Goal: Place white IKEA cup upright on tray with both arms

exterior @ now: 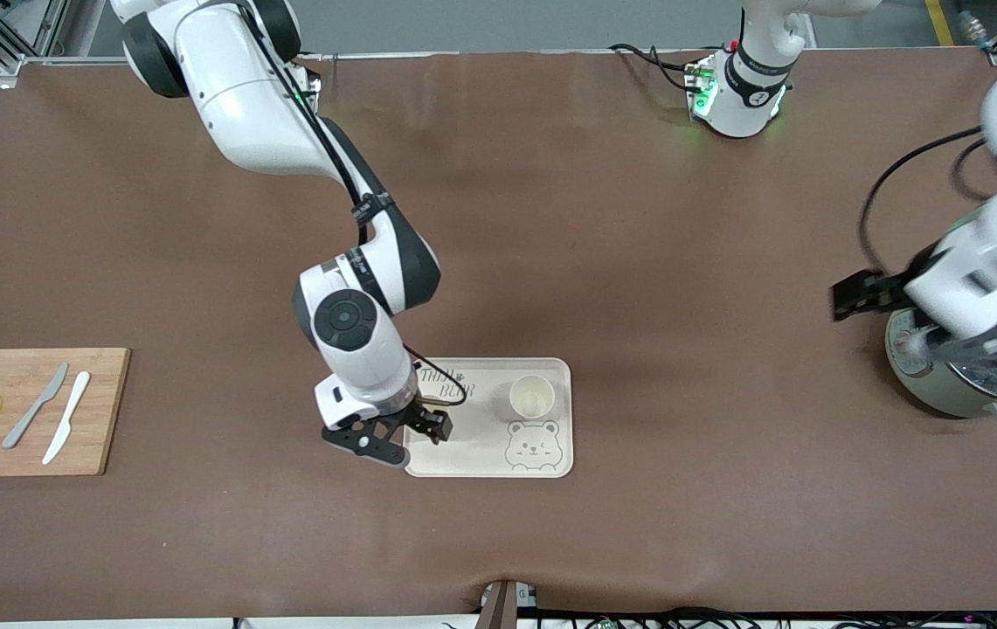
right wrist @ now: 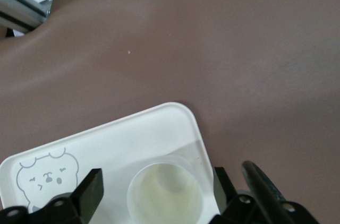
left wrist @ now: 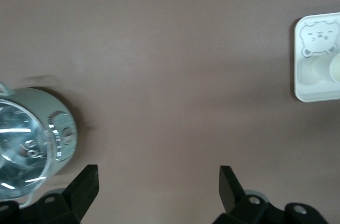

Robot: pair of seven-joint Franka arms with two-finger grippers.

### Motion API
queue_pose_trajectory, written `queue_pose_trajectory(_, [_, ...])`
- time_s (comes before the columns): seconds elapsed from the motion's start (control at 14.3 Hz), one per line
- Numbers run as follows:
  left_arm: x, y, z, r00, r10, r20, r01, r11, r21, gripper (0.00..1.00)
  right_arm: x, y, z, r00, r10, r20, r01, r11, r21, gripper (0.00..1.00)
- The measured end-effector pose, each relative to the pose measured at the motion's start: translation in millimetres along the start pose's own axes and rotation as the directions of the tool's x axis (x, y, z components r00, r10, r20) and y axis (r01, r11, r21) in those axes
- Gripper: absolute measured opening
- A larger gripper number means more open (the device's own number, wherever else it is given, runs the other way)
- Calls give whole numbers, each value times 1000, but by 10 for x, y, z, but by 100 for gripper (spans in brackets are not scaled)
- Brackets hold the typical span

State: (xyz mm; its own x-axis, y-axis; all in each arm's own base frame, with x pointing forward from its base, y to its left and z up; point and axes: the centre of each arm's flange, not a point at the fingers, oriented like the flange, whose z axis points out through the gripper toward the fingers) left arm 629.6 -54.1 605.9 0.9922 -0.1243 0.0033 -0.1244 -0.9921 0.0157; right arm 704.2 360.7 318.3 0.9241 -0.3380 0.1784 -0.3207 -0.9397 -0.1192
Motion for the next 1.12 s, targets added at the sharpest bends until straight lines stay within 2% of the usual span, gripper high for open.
queue_pose_trajectory(0.14, [-176,-186,-234,1000,17,-9,-17,1000,-8,100,221,203,-203,1000,-18,8,18,1000,-16,100])
queue_pose_trajectory(0.21, [-252,-155,-264,999,27,19,-27,1000,-13,100,348,334,-305,999,-31,12,32,999,-24,100])
queue_pose_trajectory(0.35, [-376,101,-297,995,72,72,-70,997,-30,100,601,637,-547,998,-61,28,62,997,-43,100])
queue_pose_trajectory(0.49, [-526,325,-401,991,106,84,-103,994,-36,100,851,932,-853,997,-76,20,77,996,-45,100])
queue_pose_trajectory(0.63, [-711,382,-518,991,115,73,-113,993,-34,100,1105,1276,-1187,998,-68,4,68,997,-43,100])
queue_pose_trajectory(0.84, [-806,295,-567,994,98,48,-97,995,-29,100,1366,1866,-1491,992,-119,52,123,990,-73,100])
queue_pose_trajectory(1.12, [-721,175,-514,997,79,0,-79,997,-25,100,1656,2639,-1728,985,-142,96,151,984,-93,100])
